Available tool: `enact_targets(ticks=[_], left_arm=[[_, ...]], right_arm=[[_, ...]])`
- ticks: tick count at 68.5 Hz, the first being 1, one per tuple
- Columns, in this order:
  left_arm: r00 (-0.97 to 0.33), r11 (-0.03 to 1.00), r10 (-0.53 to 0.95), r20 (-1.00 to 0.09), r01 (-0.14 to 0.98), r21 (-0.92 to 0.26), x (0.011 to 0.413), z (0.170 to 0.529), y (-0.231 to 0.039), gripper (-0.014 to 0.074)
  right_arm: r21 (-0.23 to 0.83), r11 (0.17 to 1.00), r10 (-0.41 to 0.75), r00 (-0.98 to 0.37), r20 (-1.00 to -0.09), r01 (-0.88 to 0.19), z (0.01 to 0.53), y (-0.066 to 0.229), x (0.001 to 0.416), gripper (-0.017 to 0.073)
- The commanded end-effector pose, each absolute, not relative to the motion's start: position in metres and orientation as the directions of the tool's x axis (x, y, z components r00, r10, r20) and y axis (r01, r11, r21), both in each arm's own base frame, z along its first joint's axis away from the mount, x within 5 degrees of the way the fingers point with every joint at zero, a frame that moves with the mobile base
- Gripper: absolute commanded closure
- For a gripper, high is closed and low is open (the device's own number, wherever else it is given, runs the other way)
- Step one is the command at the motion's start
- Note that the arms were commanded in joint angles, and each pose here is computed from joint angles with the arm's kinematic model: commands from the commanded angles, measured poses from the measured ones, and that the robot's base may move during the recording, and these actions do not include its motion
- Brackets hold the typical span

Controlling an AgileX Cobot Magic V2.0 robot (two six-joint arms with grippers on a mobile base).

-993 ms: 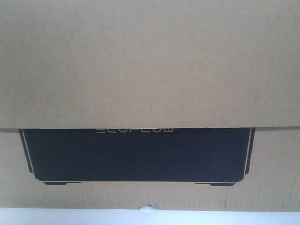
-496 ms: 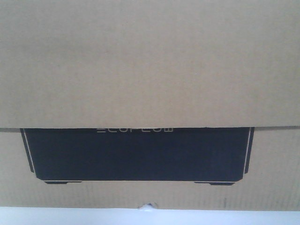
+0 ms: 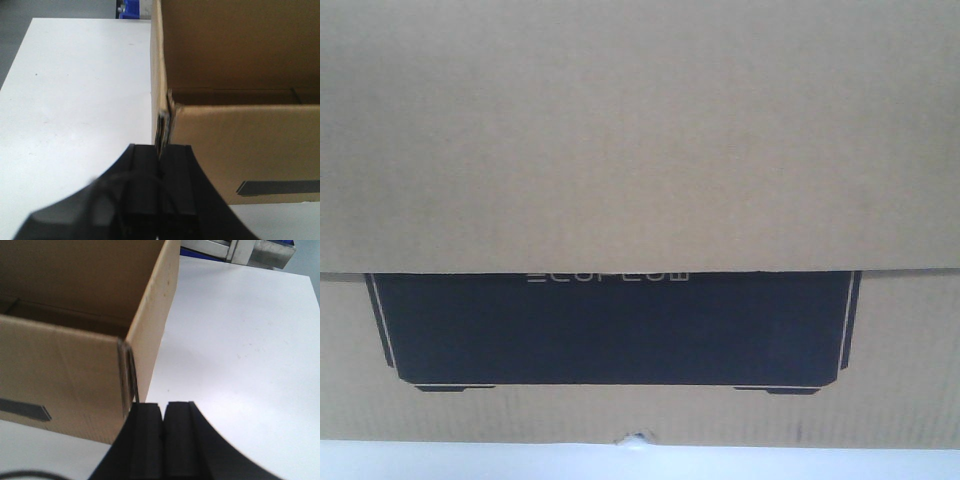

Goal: Grab box from left shelf to table start
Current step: 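Open both grippers and withdraw them from the box walls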

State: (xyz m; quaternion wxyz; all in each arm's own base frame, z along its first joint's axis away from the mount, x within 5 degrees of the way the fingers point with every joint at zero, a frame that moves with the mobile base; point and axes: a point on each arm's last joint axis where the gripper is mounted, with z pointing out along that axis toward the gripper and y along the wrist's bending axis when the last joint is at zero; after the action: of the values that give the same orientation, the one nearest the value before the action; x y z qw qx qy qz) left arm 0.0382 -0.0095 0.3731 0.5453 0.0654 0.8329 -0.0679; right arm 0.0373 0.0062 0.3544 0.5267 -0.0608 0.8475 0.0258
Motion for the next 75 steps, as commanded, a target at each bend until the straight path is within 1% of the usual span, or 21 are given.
enact_targets(ticks=[1, 13, 22, 24, 28, 43, 51, 57, 75], left_arm=[[-0.270, 0.982, 0.011, -0.963, 0.184, -0.041, 0.030, 0.369, -0.008, 0.0693], [-0.126, 0.982, -0.015, -0.992, 0.186, -0.038, 0.006, 0.335, -0.003, 0.0693], [-0.041, 0.982, -0.030, -0.999, 0.186, -0.037, 0.000, 0.315, -0.002, 0.0693], [-0.026, 0.982, -0.032, -0.999, 0.186, -0.037, 0.000, 0.312, -0.002, 0.0693], [-0.049, 0.982, -0.029, -0.998, 0.184, -0.037, 0.007, 0.306, -0.003, 0.0693], [-0.029, 0.982, -0.034, -0.999, 0.183, -0.039, 0.015, 0.296, -0.004, 0.0693], [-0.026, 0.982, -0.035, -0.999, 0.182, -0.039, 0.017, 0.293, -0.005, 0.0693], [-0.027, 0.982, -0.034, -0.999, 0.182, -0.039, 0.017, 0.293, -0.005, 0.0693], [-0.027, 0.982, -0.034, -0.999, 0.182, -0.039, 0.017, 0.293, -0.005, 0.0693]], right_arm=[[-0.036, 0.993, -0.071, -0.314, -0.947, -0.115, 0.353, 0.004, 0.027, 0.0501], [-0.040, 0.993, -0.060, -0.192, -0.980, -0.109, 0.328, 0.002, 0.003, 0.0501], [-0.042, 0.994, -0.049, -0.074, -0.996, -0.102, 0.317, 0.001, -0.007, 0.0501], [-0.041, 0.994, -0.049, -0.074, -0.996, -0.102, 0.316, 0.002, -0.005, 0.0501], [-0.043, 0.994, -0.050, -0.071, -0.996, -0.099, 0.314, 0.002, 0.002, 0.0501], [-0.042, 0.995, -0.035, 0.077, -0.996, -0.086, 0.307, 0.002, 0.017, 0.0501], [-0.041, 0.996, -0.034, 0.080, -0.996, -0.084, 0.296, 0.003, 0.024, 0.0501], [-0.041, 0.996, -0.036, 0.057, -0.998, -0.085, 0.290, 0.003, 0.026, 0.0501], [-0.041, 0.995, -0.037, 0.043, -0.998, -0.086, 0.288, 0.003, 0.027, 0.0501]])
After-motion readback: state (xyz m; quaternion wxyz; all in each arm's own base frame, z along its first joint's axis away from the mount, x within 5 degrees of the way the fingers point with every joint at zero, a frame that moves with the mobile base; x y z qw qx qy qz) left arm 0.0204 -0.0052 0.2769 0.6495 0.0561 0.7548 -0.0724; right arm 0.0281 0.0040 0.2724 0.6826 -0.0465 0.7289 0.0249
